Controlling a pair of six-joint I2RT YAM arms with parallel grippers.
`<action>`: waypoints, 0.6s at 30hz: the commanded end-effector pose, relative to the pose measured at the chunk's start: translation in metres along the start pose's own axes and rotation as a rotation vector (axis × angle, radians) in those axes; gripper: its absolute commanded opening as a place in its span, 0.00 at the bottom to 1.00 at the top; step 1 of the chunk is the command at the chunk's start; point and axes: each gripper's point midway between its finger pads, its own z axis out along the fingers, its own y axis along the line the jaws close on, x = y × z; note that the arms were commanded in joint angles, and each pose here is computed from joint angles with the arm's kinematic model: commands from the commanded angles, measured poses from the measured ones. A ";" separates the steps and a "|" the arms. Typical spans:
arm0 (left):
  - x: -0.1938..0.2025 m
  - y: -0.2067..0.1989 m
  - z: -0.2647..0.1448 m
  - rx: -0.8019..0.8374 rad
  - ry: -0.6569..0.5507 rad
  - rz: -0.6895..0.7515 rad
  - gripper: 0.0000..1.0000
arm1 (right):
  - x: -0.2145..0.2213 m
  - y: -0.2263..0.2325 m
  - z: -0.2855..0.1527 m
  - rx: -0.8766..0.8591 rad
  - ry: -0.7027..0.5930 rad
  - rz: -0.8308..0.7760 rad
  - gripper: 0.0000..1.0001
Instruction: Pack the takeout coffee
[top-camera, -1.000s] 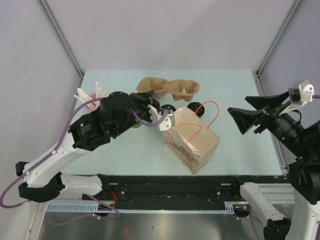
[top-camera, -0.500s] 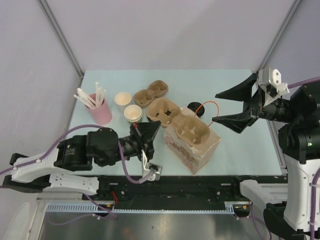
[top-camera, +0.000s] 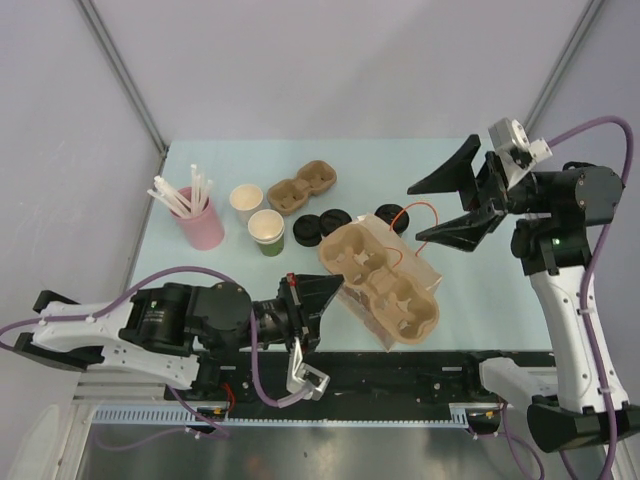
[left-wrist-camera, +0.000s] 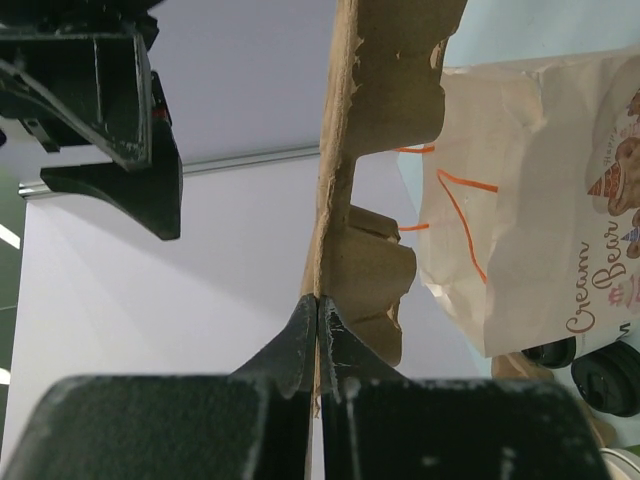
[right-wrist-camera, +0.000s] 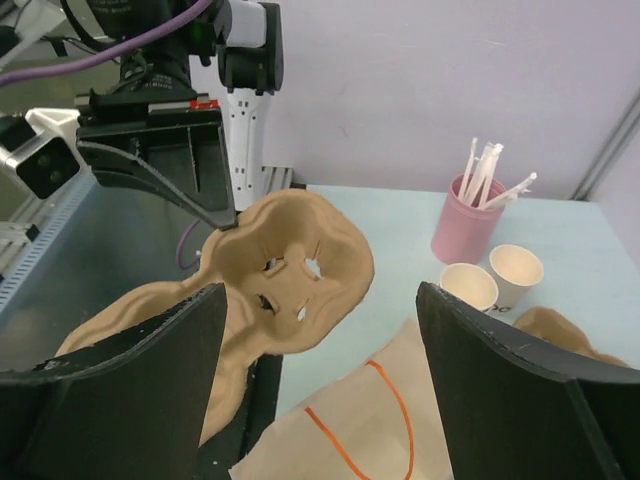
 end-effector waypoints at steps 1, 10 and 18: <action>-0.008 0.016 0.001 -0.051 -0.034 -0.022 0.00 | -0.001 0.033 -0.005 -0.142 0.106 -0.053 0.81; 0.004 0.021 0.011 -0.079 0.068 -0.093 0.00 | -0.051 -0.057 -0.063 0.785 -0.149 0.062 0.77; 0.018 0.030 0.017 -0.186 0.181 0.054 0.00 | -0.042 -0.020 -0.123 1.284 -0.405 0.428 0.63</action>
